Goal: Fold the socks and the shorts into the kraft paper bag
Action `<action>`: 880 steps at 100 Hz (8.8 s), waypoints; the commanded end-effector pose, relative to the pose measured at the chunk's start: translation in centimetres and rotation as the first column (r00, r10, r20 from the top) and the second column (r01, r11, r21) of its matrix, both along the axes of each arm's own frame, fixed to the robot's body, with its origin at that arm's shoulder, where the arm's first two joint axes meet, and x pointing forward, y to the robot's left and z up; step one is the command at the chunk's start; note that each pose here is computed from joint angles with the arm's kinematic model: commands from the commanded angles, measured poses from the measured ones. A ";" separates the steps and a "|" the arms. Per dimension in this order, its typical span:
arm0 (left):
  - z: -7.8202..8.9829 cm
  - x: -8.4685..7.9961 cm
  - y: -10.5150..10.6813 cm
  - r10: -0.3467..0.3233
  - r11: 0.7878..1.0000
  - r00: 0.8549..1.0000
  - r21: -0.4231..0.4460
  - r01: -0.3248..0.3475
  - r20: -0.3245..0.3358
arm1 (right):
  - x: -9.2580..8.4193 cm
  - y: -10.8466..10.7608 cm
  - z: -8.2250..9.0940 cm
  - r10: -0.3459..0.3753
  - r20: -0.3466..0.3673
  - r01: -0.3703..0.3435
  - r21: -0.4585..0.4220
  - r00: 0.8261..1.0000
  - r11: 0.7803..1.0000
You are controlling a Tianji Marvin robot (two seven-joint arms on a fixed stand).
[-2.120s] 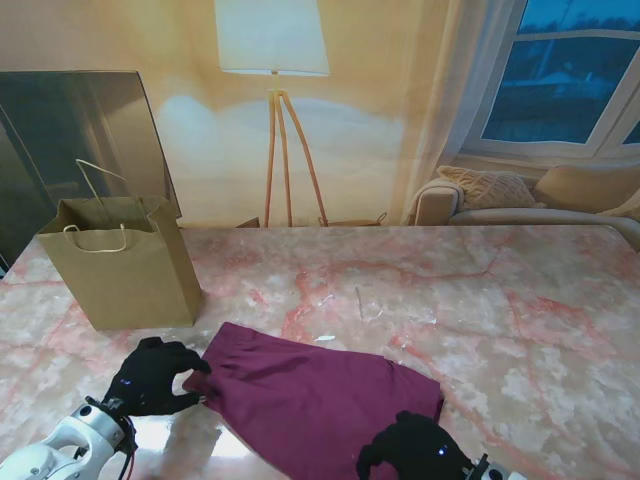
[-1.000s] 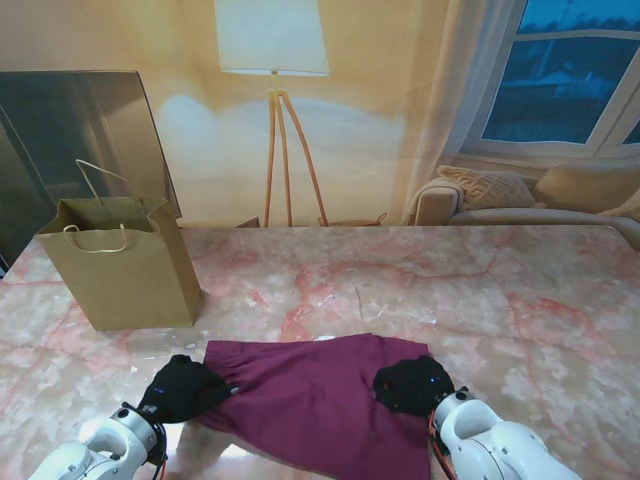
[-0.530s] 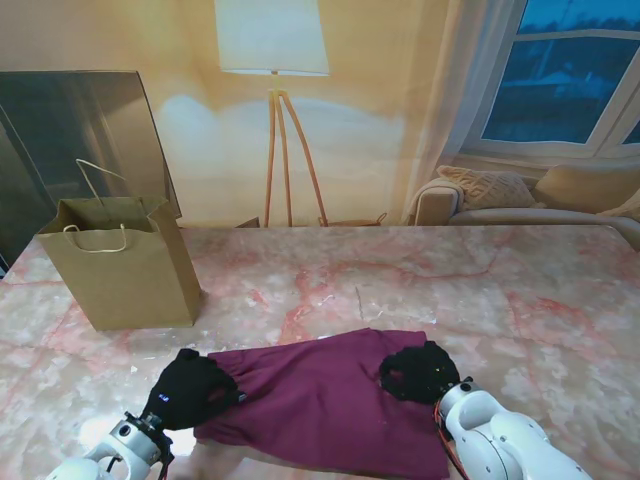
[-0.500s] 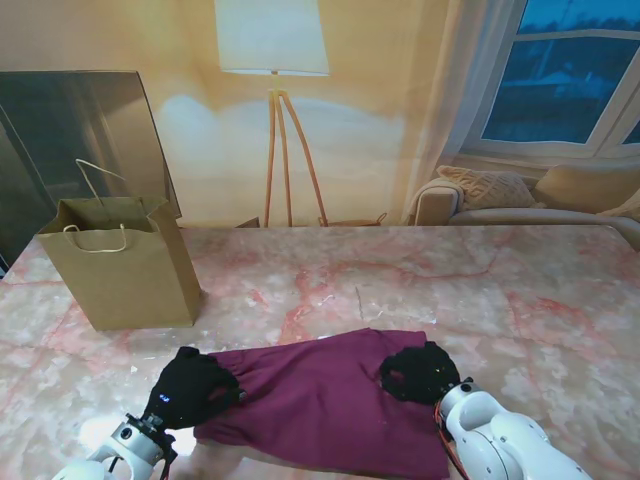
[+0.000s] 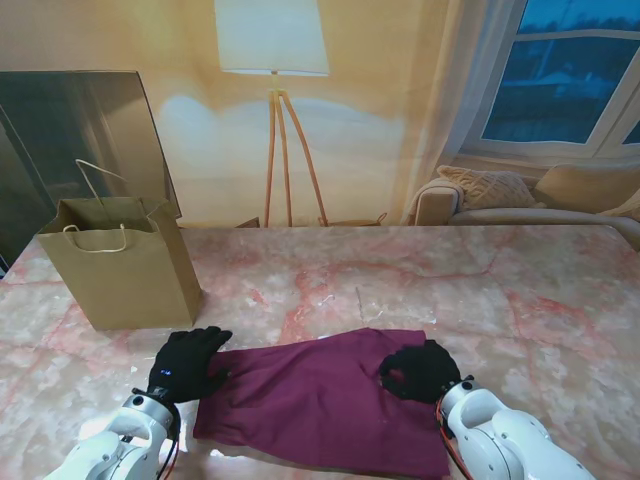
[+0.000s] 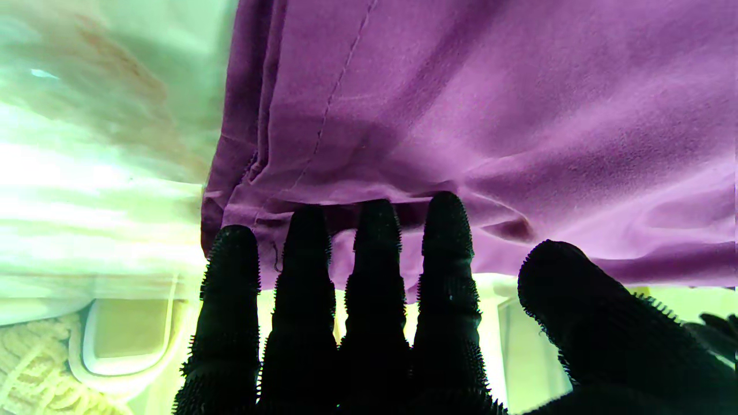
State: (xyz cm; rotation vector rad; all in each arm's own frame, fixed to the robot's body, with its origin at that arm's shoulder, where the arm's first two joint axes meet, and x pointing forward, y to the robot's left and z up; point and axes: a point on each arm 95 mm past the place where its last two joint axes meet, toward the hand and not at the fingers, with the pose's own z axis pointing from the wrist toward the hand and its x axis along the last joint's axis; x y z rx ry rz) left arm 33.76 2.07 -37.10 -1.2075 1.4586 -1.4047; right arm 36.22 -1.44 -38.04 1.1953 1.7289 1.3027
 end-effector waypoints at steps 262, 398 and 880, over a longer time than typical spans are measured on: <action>6.8 -1.7 -0.9 0.252 0.702 0.943 -0.629 -0.334 -0.219 | -1.5 3.8 -3.1 0.266 -0.037 -0.268 -0.055 0.963 0.962; 4.9 2.6 -14.8 0.078 0.646 0.819 -0.597 -0.476 -0.568 | -2.9 3.9 -3.8 0.277 -0.016 -0.277 -0.036 0.961 0.960; 0.6 9.2 -9.0 0.031 0.952 1.000 -0.305 -0.031 -0.007 | 5.8 12.0 2.5 -0.023 0.162 -0.017 0.240 0.987 0.971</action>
